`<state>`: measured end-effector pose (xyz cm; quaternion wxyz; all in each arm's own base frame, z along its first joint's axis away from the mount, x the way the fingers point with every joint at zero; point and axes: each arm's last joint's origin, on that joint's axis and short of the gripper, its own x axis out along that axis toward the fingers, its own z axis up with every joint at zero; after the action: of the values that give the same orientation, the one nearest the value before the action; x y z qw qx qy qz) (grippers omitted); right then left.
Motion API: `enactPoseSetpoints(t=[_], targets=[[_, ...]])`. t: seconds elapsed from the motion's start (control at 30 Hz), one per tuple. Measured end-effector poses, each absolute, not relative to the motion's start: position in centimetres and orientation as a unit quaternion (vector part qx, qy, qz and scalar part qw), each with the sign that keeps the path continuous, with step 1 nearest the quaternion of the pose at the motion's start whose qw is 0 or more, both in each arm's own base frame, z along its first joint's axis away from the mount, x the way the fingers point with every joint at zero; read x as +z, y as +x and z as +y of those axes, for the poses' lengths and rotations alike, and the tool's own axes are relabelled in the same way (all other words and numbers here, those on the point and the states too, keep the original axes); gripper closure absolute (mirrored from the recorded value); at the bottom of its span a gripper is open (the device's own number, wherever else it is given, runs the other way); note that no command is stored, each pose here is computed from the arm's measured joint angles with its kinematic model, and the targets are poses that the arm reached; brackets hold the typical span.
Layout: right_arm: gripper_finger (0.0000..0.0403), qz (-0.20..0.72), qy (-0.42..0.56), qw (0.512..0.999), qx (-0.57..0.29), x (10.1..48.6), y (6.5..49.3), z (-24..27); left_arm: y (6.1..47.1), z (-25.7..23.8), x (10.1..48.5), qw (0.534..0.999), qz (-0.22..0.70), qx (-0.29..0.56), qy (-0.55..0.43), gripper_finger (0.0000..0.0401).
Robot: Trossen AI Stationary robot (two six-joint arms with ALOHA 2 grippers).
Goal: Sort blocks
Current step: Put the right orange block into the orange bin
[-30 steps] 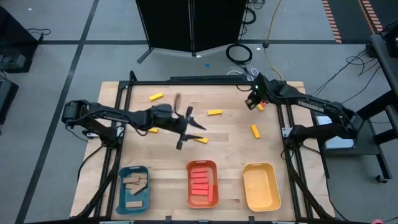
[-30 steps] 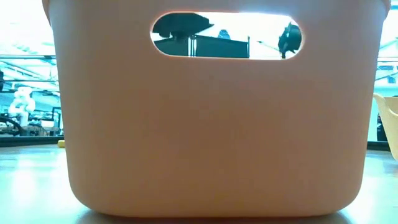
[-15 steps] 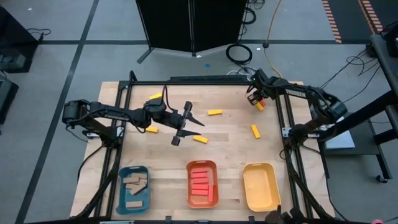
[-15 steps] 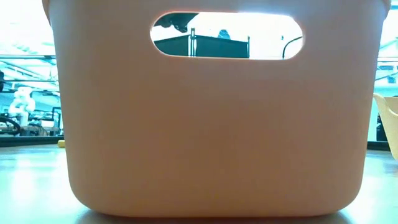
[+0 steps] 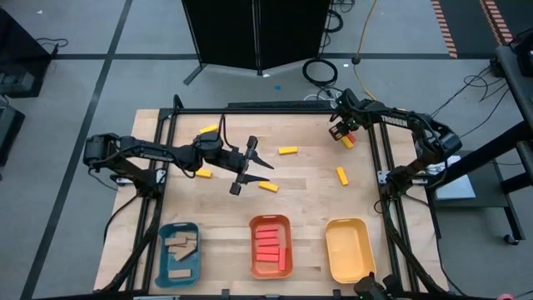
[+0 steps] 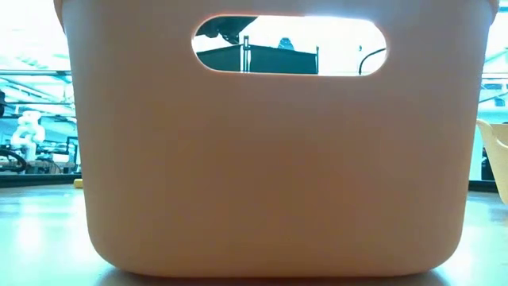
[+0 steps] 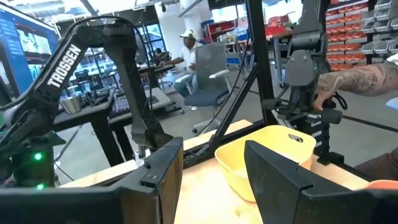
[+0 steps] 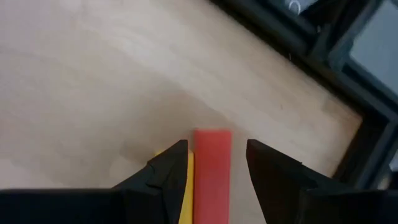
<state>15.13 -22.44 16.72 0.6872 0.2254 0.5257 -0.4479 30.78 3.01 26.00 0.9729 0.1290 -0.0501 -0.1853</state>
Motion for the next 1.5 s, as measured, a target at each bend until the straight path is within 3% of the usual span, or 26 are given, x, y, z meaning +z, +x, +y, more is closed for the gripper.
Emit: enactPoseSetpoints(t=[0.5, 0.87, 1.23, 1.5], targets=[[0.0243, 0.506, 0.244, 0.683, -0.466, 16.7, 15.3, -22.6, 30.8, 3.0, 26.0, 0.972, -0.051, -0.185, 0.133, 0.0232], [0.0243, 0.523, 0.291, 0.598, -0.533, 15.7, 15.4, -20.5, 30.8, 3.0, 26.0, 0.971, -0.051, -0.185, 0.144, 0.0232], [0.0243, 0.497, 0.254, 0.586, -0.588, 15.7, 16.0, -20.6, 30.8, 3.1, 25.9, 0.971, -0.048, -0.184, 0.143, 0.0232], [0.0243, 0.507, 0.248, 0.583, -0.585, 13.2, 16.6, -20.8, 30.8, 3.1, 26.0, 0.971, -0.051, -0.184, 0.144, 0.0232]])
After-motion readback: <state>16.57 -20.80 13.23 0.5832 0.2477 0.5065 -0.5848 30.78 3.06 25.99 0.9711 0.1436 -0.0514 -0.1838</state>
